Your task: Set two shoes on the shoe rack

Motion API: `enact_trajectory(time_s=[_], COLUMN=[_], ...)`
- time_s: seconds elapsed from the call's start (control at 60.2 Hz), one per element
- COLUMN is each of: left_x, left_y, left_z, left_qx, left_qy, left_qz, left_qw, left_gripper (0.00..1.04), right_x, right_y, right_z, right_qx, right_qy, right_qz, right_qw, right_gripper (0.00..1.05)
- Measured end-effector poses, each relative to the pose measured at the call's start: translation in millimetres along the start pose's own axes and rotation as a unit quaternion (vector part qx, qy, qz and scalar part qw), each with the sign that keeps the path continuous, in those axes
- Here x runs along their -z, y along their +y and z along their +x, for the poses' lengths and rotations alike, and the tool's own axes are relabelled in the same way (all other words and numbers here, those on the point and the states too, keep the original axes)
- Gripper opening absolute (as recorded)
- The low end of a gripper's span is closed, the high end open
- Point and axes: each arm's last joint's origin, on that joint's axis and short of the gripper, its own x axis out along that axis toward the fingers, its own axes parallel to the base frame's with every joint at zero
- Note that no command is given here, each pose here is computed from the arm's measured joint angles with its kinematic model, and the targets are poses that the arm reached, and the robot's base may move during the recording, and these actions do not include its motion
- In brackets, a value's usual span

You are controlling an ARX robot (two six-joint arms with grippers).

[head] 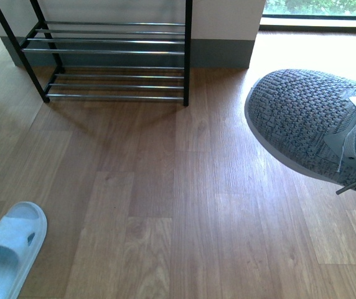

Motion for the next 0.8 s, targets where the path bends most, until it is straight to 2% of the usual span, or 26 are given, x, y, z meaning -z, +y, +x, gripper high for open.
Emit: enact_trajectory(time_s=[0.798], left_x=[-0.1], left_y=[0.1], left_z=[0.1], left_qx=[-0.001], left_qy=[0.0], left_qz=[-0.001], left_qw=[1.0], left_gripper=[0.01], right_x=[0.1], right_y=[-0.2], right_z=[0.0], right_qx=[0.001], right_qy=[0.001], right_qz=[0.0], right_qw=[1.0], right_gripper=[0.01])
